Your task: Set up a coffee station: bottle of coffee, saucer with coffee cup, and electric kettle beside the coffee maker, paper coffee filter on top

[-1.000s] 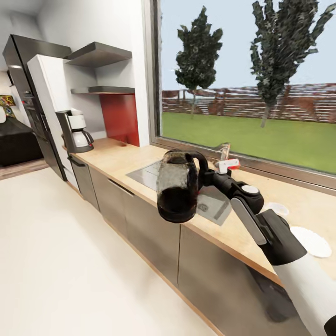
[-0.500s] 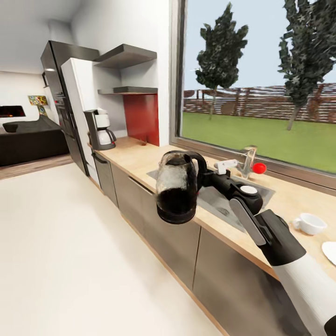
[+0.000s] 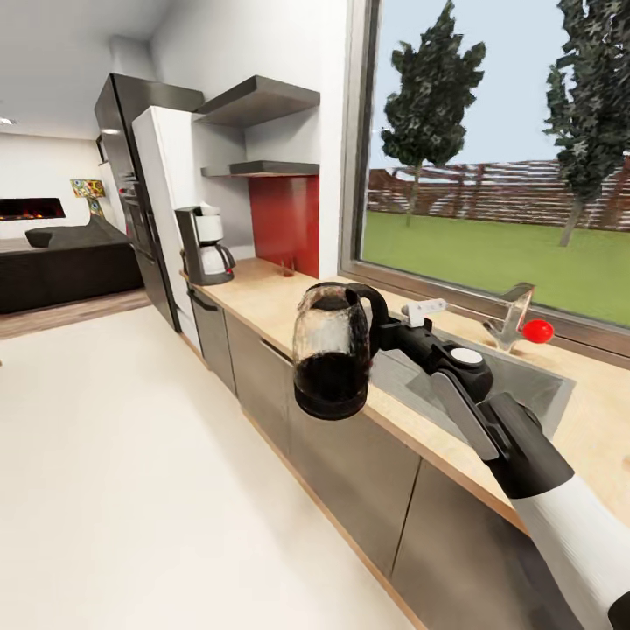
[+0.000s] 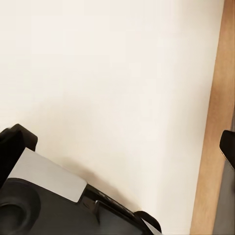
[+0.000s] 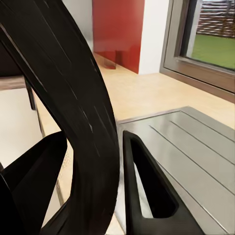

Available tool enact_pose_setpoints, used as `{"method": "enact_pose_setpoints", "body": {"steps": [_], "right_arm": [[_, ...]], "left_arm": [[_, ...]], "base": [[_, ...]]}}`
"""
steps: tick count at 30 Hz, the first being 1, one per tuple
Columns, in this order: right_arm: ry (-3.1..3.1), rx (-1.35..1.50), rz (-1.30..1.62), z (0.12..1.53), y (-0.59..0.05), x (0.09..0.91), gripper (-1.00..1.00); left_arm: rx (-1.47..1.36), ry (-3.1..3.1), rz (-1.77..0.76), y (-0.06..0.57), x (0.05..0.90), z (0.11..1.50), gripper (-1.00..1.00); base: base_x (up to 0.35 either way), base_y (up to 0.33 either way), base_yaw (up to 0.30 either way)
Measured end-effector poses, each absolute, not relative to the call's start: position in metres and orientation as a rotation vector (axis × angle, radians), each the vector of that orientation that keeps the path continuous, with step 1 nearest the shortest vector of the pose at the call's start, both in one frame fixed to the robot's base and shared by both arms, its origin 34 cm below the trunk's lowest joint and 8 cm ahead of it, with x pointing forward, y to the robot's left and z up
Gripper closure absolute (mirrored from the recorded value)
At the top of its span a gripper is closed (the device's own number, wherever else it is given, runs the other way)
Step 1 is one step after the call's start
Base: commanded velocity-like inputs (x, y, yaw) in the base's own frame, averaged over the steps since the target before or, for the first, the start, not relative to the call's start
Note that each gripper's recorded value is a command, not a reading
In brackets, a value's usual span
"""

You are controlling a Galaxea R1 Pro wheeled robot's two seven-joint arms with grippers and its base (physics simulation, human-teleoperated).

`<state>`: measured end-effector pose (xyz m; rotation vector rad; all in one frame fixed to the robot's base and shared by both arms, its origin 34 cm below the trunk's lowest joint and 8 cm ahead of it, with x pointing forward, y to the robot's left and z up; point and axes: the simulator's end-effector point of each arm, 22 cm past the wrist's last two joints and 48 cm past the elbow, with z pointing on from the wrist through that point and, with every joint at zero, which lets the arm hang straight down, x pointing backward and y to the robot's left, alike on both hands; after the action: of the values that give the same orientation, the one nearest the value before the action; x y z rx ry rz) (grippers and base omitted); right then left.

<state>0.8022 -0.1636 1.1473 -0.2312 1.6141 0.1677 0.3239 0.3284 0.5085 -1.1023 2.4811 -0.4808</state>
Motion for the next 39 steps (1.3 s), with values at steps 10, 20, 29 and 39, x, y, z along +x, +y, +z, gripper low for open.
{"method": "enact_pose_setpoints", "body": {"steps": [10, 20, 29, 39], "right_arm": [[1.615, -0.231, 0.168, 1.1468, -0.1636, 0.8024, 1.00], [1.617, -0.230, 0.166, 1.1458, -0.1644, 0.8029, 1.00], [1.618, -0.229, 0.164, 1.1455, -0.1648, 0.8031, 1.00], [1.619, -0.227, 0.161, 1.1451, -0.1657, 0.8035, 1.00]], "left_arm": [[-1.102, 2.480, -0.481, 0.3287, 0.3246, 0.5087, -1.00], [-1.102, 2.480, -0.481, 0.3286, 0.3246, 0.5087, -1.00], [-1.102, 2.480, -0.480, 0.3289, 0.3246, 0.5087, -1.00], [-1.102, 2.479, -0.481, 0.3287, 0.3246, 0.5087, -1.00]], "base": [[0.237, 0.237, 0.000], [0.236, 0.245, 0.000], [0.237, 0.260, 0.000], [0.250, 0.261, 0.000]]}}
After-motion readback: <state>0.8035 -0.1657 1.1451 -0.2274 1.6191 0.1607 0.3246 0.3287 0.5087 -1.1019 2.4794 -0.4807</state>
